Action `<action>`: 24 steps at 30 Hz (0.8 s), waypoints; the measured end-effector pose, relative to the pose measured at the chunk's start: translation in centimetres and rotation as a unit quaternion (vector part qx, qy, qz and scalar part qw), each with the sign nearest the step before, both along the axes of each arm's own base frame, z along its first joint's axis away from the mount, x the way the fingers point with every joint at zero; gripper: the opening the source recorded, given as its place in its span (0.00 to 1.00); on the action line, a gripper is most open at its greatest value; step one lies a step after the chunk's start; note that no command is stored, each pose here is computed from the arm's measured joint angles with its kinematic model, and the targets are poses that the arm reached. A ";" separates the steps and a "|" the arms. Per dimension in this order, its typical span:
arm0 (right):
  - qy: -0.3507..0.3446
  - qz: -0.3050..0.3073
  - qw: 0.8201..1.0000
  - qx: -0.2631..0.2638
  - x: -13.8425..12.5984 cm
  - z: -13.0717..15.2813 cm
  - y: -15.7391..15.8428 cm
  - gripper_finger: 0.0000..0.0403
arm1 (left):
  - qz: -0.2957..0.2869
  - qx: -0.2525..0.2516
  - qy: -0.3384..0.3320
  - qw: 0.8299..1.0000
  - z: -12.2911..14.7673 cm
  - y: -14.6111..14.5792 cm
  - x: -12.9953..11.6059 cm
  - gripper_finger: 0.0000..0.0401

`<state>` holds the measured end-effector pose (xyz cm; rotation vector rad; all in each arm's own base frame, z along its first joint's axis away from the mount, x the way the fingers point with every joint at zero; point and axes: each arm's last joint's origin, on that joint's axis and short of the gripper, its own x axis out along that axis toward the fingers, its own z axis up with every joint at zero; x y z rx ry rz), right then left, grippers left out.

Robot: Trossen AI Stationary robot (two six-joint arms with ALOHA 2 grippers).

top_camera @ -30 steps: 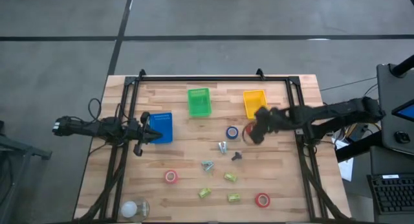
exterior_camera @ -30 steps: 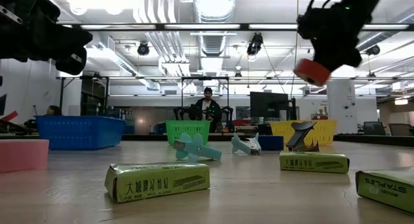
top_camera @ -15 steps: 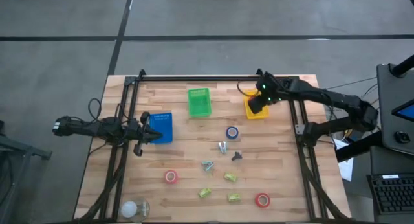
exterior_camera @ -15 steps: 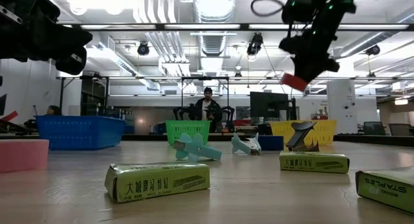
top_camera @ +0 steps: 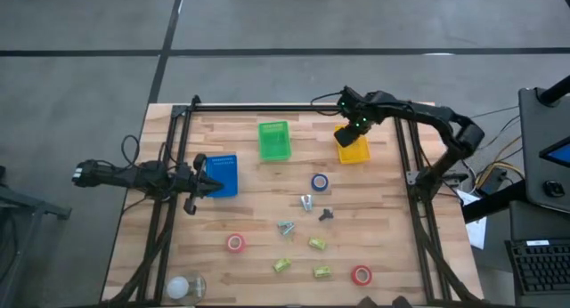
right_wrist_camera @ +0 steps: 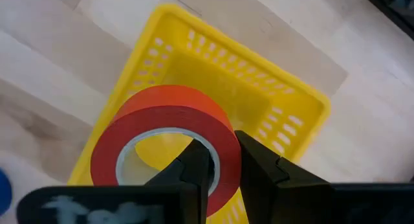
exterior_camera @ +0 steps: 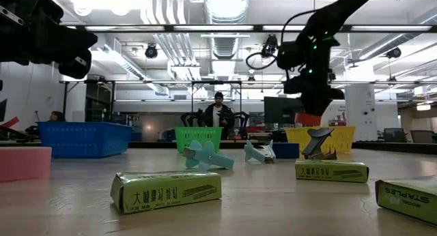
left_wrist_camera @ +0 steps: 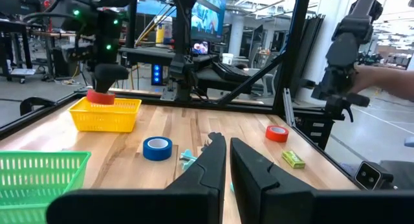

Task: Pick and place Stapler, Stapler remover, tape
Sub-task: Put the top orange tape into the yellow bin

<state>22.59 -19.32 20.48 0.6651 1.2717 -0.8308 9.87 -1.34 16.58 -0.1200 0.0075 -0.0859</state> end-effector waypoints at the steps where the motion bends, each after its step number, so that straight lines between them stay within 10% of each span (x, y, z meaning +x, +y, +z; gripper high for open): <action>1: 0.004 -0.001 1.000 0.003 0.2 -0.3 -0.3 0.15 | 0.000 0.000 0.000 1.000 0.0 0.0 0.0 0.06; 24: 0.067 -0.018 0.998 0.000 -0.6 -2.7 -1.3 0.15 | 0.000 0.000 0.000 1.000 0.0 0.0 0.0 0.06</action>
